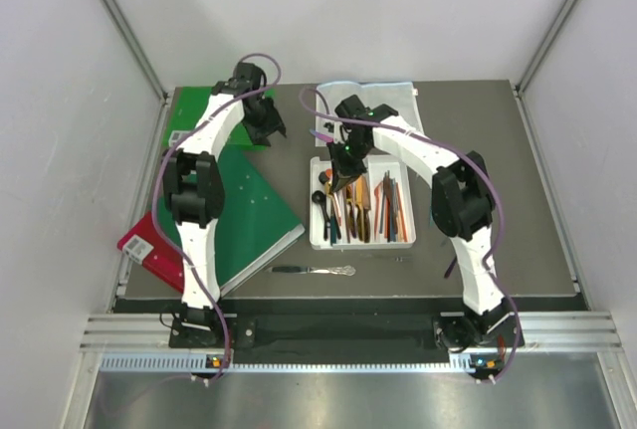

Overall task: Sort the eating utensils into containers
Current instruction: Place the spoon in the storage box.

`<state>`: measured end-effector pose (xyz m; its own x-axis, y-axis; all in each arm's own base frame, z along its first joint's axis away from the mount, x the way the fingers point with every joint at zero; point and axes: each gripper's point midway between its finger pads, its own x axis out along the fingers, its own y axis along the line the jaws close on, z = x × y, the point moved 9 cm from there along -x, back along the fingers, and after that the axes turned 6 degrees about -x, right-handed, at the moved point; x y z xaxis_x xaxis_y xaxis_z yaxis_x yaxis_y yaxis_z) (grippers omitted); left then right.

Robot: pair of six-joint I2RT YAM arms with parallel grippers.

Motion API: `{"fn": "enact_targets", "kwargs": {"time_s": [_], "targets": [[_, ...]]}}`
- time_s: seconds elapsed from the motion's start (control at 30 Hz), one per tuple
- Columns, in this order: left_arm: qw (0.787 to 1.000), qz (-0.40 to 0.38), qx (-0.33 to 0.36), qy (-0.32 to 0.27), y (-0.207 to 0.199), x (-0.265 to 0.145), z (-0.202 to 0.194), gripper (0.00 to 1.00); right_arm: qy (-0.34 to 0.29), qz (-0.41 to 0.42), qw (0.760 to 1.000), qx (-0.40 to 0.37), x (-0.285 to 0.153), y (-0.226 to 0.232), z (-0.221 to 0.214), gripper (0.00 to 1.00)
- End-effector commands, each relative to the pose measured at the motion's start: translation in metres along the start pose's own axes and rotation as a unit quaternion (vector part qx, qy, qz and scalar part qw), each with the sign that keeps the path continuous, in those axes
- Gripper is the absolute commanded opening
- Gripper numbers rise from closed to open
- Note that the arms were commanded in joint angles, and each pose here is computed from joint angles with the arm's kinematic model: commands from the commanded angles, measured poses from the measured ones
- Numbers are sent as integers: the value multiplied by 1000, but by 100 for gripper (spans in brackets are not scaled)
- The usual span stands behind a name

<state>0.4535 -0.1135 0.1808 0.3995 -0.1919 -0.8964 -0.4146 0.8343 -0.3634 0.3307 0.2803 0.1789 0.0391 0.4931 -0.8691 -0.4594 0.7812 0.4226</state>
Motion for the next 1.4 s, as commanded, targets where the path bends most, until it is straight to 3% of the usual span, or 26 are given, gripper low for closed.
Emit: {"fn": "enact_targets", "kwargs": {"time_s": [0.0, 0.2, 0.47, 0.53, 0.63, 0.77, 0.9, 1.07, 1.2, 1.37], "targets": [[997, -70, 17, -34, -23, -15, 20, 57, 5, 8, 1000, -15, 19, 0, 6, 0], [995, -90, 24, -30, -28, -20, 18, 58, 3, 7, 1000, -19, 33, -4, 10, 2], [995, -94, 26, -31, -28, -24, 17, 59, -2, 11, 1000, -26, 30, 0, 13, 34], [994, -100, 24, -28, -29, -23, 17, 59, -8, 18, 999, -31, 25, 2, 14, 35], [994, -107, 26, -26, -32, -23, 17, 59, -36, 22, 998, -42, 1, 8, 20, 36], [994, -103, 28, -20, -30, -21, 14, 59, -130, -5, 991, -24, -69, 4, 27, 35], [995, -98, 21, -6, -26, -21, 6, 58, -168, -96, 980, 48, -108, -51, 17, 36], [997, -79, 16, 11, -15, -17, -6, 58, -90, -218, 967, 101, -112, -130, -20, 36], [997, -74, 13, 17, -12, -16, -8, 58, -29, -231, 967, 103, -93, -153, -30, 34], [998, -64, 15, 3, -14, -17, -3, 58, -23, -229, 964, 133, -73, -170, -31, 31]]}}
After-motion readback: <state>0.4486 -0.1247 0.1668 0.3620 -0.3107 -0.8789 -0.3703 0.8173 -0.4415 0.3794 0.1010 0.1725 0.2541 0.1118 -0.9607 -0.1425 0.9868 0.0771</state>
